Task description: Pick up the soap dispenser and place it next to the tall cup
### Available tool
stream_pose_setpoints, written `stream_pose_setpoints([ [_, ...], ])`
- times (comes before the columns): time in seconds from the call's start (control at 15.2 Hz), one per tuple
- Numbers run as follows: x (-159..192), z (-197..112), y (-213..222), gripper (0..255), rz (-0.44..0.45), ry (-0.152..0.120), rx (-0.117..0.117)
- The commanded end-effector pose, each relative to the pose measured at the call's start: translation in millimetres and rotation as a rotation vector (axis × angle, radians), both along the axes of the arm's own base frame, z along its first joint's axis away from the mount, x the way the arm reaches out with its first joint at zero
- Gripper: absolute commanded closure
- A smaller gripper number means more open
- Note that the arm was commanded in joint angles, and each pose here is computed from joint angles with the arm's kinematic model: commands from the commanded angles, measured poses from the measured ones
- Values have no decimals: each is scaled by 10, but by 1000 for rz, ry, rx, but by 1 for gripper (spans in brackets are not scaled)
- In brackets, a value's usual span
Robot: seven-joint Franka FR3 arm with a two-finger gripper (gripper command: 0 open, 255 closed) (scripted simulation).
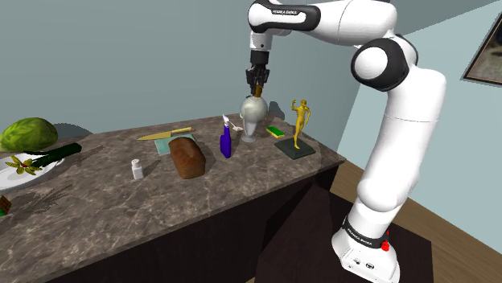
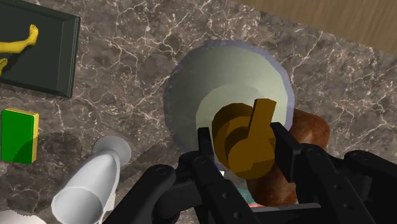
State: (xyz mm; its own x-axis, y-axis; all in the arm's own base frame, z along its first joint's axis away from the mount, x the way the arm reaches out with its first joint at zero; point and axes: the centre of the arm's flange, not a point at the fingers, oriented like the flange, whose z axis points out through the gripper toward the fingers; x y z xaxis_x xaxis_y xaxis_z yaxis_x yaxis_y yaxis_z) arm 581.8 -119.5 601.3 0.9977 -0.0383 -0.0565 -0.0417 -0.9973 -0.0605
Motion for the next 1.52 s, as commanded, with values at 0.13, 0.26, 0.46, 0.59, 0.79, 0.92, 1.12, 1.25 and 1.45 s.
stream_pose_setpoints([
  [0.13, -76, 16, -537, 255, 1, -1, 0],
  [0.26, -114, 16, -798, 255, 1, -1, 0],
  [0.46, -172, 17, -1189, 255, 1, -1, 0],
  [0.59, -211, 17, -1451, 255, 1, -1, 0],
  [0.79, -280, 17, -1911, 255, 1, -1, 0],
  [0.92, -280, -88, -1911, 255, 1, -1, 0],
  [1.12, -280, -247, -1911, 255, 1, -1, 0],
  [1.25, -280, -352, -1911, 255, 1, -1, 0],
  [1.45, -280, -511, -1911, 255, 1, -1, 0],
])
